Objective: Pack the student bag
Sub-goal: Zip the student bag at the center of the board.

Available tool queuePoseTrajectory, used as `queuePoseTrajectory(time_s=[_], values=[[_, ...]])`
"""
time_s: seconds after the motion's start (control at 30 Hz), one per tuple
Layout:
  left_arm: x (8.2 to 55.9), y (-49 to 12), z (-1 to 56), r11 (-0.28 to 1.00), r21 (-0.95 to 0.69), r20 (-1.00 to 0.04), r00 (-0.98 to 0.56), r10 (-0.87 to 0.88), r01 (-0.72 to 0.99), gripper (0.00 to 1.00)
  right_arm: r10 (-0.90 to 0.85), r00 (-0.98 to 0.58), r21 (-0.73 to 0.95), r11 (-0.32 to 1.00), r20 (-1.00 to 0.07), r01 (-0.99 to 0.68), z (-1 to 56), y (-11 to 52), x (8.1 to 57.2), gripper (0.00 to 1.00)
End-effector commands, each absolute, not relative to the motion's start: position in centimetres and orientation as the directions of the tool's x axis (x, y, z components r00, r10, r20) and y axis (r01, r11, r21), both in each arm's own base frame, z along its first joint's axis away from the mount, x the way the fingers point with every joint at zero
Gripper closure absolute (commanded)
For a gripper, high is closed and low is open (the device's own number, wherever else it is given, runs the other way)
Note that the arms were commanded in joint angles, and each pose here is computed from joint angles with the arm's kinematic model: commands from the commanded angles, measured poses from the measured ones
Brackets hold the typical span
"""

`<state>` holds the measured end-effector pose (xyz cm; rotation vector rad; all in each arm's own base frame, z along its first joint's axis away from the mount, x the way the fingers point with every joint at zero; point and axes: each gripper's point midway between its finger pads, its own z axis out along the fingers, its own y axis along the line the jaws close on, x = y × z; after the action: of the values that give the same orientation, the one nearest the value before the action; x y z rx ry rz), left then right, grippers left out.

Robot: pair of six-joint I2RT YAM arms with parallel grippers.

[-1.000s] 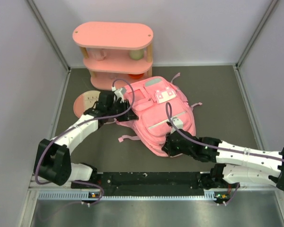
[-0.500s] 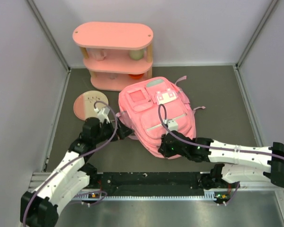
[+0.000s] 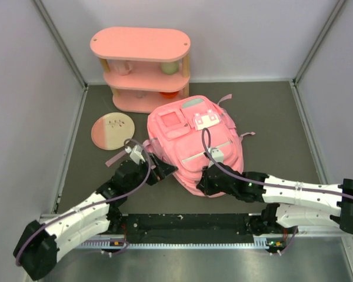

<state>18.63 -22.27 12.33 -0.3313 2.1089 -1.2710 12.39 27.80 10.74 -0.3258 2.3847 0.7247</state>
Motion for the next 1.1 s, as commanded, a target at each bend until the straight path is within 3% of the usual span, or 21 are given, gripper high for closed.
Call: queuePoseTrajectory(time_s=[0.0, 0.03, 0.17, 0.4, 0.47, 0.6, 0.63, 0.7, 1.07], values=[[20.6, -24.2, 14.3, 0.42, -0.903, -0.348, -0.716, -0.605, 0.085, 0.03, 0.012, -0.764, 0.483, 0.781, -0.645, -0.396, 12.7, 28.4, 12.2, 1.0], [20.5, -24.8, 14.7, 0.401, -0.911, -0.342, -0.721, -0.602, 0.097, 0.04, 0.016, -0.764, 0.484, 0.782, -0.645, -0.393, 12.6, 28.3, 12.2, 1.0], [20.8, -26.0, 14.2, 0.384, -0.92, -0.317, -0.726, -0.61, 0.078, 0.26, 0.03, -0.764, 0.496, 0.777, -0.644, -0.387, 12.7, 27.9, 12.0, 1.0], [21.9, -27.2, 15.5, 0.339, -0.934, -0.315, -0.709, -0.63, 0.113, 0.28, 0.033, -0.773, 0.503, 0.777, -0.633, -0.379, 12.3, 27.6, 11.7, 1.0], [22.2, -27.6, 15.9, 0.341, -0.933, -0.319, -0.71, -0.627, 0.118, 0.33, 0.032, -0.776, 0.502, 0.779, -0.63, -0.376, 12.1, 27.5, 11.7, 1.0], [22.4, -28.1, 15.0, 0.366, -0.925, -0.319, -0.726, -0.61, 0.099, 0.64, 0.02, -0.775, 0.494, 0.781, -0.632, -0.383, 11.9, 27.5, 11.7, 1.0], [22.5, -28.1, 14.8, 0.377, -0.921, -0.323, -0.728, -0.605, 0.095, 0.78, 0.014, -0.775, 0.49, 0.782, -0.632, -0.385, 11.8, 27.5, 11.6, 1.0], [22.5, -27.6, 13.0, 0.452, -0.891, -0.336, -0.737, -0.587, 0.046, 0.97, -0.004, -0.776, 0.47, 0.794, -0.631, -0.386, 11.4, 27.2, 11.6, 1.0], [23.5, -22.3, 12.8, 0.659, -0.732, -0.545, -0.728, -0.415, 0.172, 1.0, -0.084, -0.776, 0.373, 0.841, -0.625, -0.392, 9.6, 25.2, 11.4, 1.0]])
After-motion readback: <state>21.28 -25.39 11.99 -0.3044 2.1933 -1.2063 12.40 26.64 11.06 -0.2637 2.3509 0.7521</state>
